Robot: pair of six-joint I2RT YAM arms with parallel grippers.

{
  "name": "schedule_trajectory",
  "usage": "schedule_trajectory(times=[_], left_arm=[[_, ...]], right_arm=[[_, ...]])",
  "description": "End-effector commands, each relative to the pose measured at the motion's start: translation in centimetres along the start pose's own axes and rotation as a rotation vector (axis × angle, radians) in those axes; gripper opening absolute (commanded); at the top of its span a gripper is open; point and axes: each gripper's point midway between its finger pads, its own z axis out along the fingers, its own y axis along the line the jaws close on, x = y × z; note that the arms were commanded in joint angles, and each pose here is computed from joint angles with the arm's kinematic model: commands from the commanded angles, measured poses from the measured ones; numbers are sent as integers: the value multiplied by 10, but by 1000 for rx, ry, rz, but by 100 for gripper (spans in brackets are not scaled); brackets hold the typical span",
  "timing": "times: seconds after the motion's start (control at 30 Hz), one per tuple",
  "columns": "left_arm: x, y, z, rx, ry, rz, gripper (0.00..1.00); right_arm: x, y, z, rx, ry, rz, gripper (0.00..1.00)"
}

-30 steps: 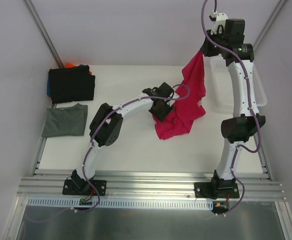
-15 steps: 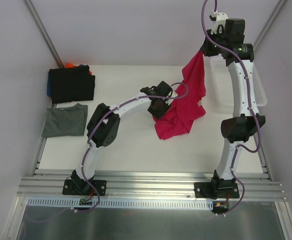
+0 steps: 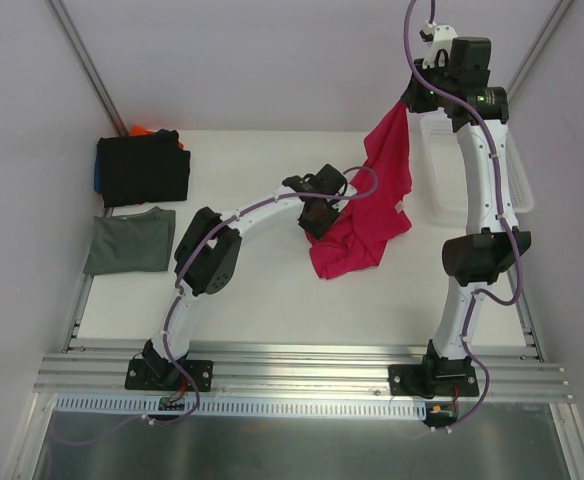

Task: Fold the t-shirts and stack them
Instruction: Flatten the tshirt out

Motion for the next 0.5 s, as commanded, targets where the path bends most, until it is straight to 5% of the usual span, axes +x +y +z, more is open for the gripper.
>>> schedule_trajectory(times=[0.0, 0.1, 0.47], left_arm=[[1, -5, -13, 8, -3, -4, 26], [6, -1, -11, -8, 7, -4, 0], [-14, 70, -31, -152, -53, -10, 0]], right_arm=[[-24, 0, -12, -5, -75, -3, 0], [-24, -1, -11, -4, -74, -2, 1], [-25, -8, -14, 14, -79, 2, 1]])
